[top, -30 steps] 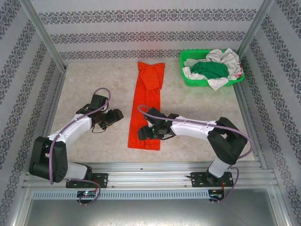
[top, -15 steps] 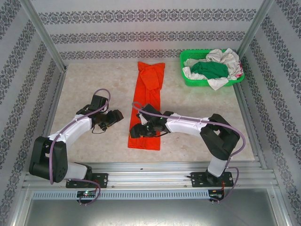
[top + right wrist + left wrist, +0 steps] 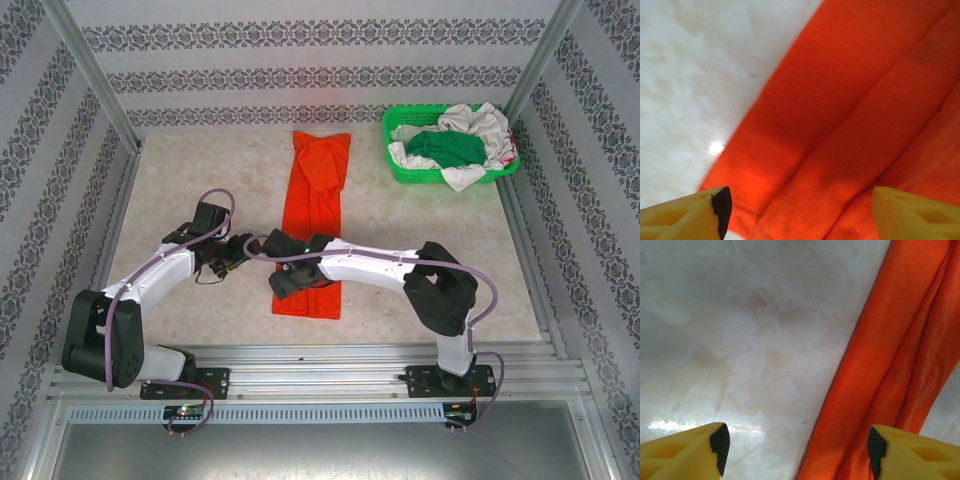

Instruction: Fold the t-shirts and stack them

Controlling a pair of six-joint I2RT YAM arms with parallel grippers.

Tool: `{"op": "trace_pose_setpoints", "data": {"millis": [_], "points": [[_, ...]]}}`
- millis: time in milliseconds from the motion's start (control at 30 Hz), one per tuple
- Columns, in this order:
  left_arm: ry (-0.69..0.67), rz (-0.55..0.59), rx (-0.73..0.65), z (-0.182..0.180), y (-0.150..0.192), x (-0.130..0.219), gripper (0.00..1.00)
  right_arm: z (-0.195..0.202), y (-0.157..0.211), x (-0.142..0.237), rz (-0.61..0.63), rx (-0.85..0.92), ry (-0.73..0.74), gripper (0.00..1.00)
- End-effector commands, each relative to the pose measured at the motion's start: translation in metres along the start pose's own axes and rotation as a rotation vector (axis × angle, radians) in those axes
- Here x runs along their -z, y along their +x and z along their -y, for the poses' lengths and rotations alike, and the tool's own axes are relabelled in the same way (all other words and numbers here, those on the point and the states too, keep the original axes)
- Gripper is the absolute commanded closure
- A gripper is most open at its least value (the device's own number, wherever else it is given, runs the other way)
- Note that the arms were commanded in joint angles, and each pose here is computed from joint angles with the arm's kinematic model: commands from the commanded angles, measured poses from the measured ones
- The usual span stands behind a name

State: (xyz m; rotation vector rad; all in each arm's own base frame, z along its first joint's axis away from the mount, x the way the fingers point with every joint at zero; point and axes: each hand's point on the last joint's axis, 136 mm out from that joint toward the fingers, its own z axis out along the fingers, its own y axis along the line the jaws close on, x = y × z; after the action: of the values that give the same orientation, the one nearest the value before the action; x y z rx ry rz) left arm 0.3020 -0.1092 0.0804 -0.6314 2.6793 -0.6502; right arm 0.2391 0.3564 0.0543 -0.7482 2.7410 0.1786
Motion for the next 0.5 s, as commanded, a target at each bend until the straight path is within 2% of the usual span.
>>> {"op": "trace_pose_setpoints", "data": {"millis": [0,200,367,467], "points": [[0.012,0.015,0.005,0.0,-0.002,0.004,0.26,0.031,0.013,-0.006,-0.053,0.059,0.195,0.27],[0.01,0.017,0.005,0.001,-0.003,0.005,0.26,0.045,0.017,-0.004,-0.057,0.079,0.274,0.27],[0.016,0.02,0.005,0.003,-0.005,0.005,0.27,0.01,0.017,0.004,0.025,0.18,0.026,0.27],[0.012,0.016,0.005,0.002,-0.005,0.003,0.27,-0.011,0.026,0.01,0.071,0.32,-0.101,0.25]]}}
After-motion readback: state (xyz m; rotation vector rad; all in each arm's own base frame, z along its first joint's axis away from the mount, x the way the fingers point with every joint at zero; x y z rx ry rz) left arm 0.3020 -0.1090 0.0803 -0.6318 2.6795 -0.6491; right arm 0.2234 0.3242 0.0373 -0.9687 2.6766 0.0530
